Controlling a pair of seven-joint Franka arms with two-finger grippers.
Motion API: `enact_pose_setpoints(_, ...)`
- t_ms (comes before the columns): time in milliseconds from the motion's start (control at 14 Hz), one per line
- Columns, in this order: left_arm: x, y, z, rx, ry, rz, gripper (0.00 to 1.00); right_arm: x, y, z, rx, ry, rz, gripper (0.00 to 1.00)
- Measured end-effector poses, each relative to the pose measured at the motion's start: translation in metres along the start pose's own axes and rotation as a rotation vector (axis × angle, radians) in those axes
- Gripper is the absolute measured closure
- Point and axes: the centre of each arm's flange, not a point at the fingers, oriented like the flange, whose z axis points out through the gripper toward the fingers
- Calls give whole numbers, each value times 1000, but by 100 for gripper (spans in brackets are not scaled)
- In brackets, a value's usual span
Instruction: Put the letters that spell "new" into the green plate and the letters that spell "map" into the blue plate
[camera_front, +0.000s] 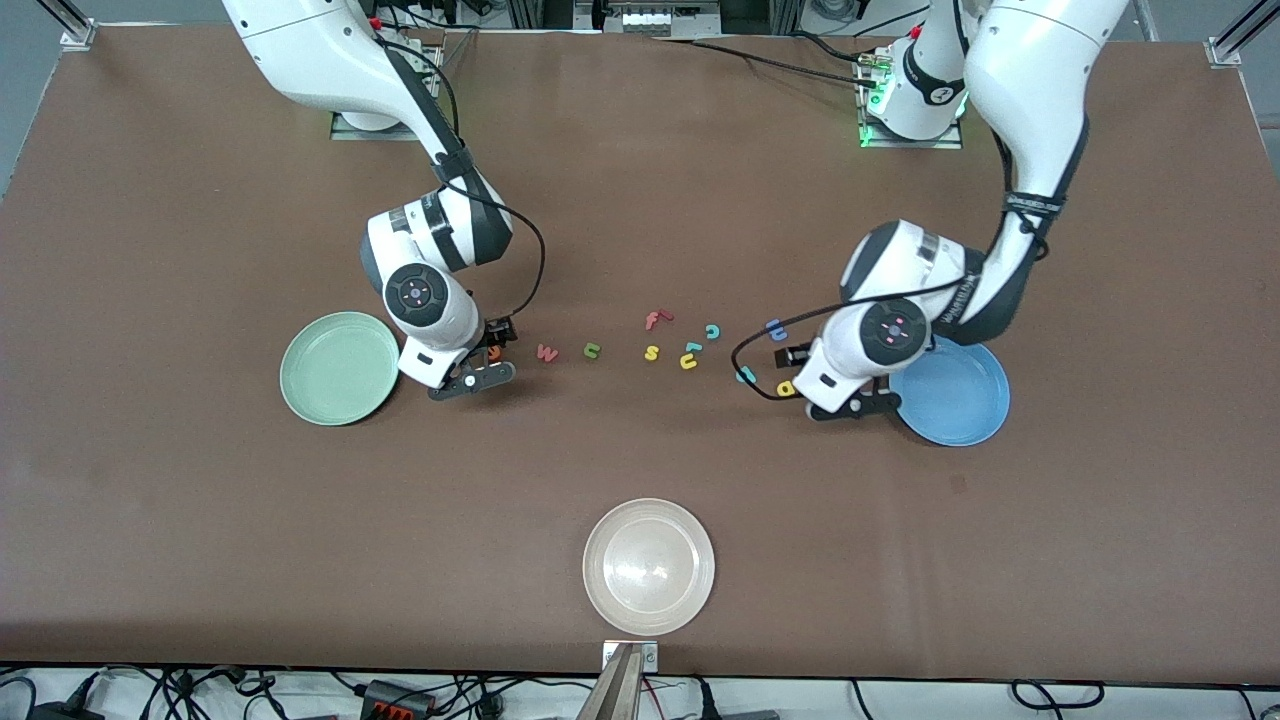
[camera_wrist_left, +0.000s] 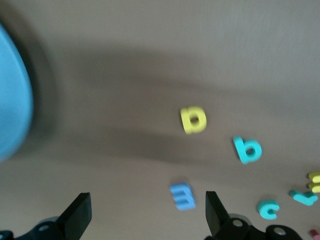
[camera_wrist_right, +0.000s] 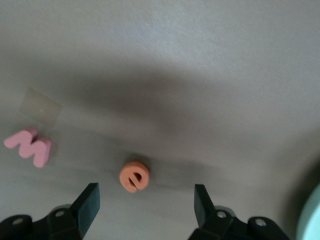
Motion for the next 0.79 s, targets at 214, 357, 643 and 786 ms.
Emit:
enact_pose_setpoints(214, -39, 19, 40, -56, 48, -43, 0, 1, -6, 8, 1, 7, -6, 24)
enact_pose_setpoints(357, -47, 11, 66, -79, 69, -51, 0, 0, -10, 12, 1, 3, -11, 30)
enact_pose_setpoints(643, -47, 4, 75, -89, 78, -61, 4, 1, -11, 18, 1, 5, -13, 35)
enact_pose_setpoints(786, -45, 4, 76, -92, 81, -63, 26, 1, -11, 19, 1, 5, -13, 39)
